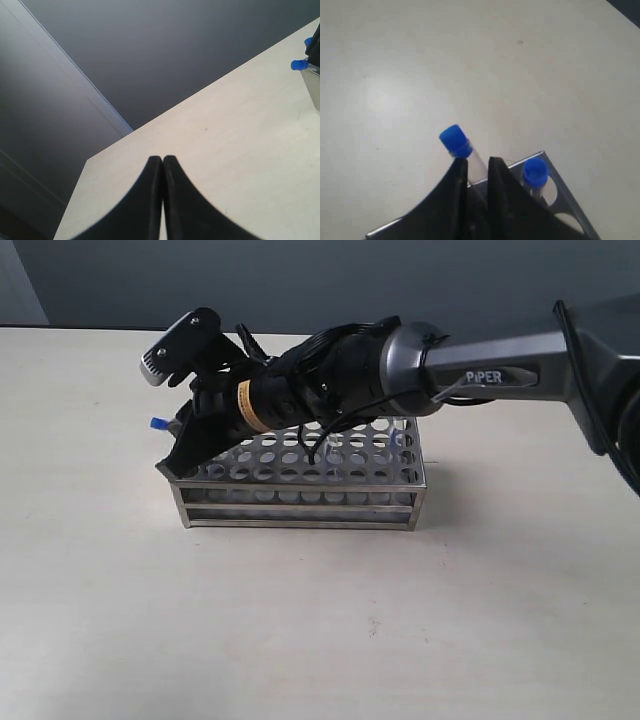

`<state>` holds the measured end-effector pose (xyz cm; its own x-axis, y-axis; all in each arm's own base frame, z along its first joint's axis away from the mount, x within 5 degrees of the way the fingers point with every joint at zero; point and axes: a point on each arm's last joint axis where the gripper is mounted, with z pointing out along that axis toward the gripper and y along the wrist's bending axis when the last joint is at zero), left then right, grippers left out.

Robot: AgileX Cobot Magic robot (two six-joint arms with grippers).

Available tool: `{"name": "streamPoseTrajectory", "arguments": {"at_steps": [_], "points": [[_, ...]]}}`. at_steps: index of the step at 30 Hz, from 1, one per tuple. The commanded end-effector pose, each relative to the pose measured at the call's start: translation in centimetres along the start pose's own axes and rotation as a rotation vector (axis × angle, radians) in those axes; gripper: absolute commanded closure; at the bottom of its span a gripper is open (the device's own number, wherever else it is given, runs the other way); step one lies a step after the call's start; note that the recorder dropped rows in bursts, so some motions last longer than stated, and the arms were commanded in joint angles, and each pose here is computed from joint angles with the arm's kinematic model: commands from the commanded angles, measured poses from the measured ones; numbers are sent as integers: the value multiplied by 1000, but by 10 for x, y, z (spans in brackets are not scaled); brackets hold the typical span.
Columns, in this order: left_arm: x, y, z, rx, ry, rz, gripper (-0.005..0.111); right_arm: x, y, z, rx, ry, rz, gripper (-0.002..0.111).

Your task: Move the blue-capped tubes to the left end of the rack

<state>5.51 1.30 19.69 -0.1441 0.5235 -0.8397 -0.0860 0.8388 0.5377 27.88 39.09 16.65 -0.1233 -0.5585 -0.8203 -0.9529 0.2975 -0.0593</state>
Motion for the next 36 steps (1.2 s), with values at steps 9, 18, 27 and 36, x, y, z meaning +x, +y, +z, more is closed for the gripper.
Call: {"name": "streamPoseTrajectory", "arguments": {"at_steps": [9,18,27,36], "points": [[-2,1,0,1,-6,-6,106,-9,22,6,-41,-15,-25,93],[-2,1,0,1,-6,-6,106,-10,24,6,-48,-15,-14,93],[-2,1,0,1,-6,-6,106,-10,27,6,-79,-15,23,92],[-2,1,0,2,-7,-6,106,-8,25,7,-53,-10,40,69]]}}
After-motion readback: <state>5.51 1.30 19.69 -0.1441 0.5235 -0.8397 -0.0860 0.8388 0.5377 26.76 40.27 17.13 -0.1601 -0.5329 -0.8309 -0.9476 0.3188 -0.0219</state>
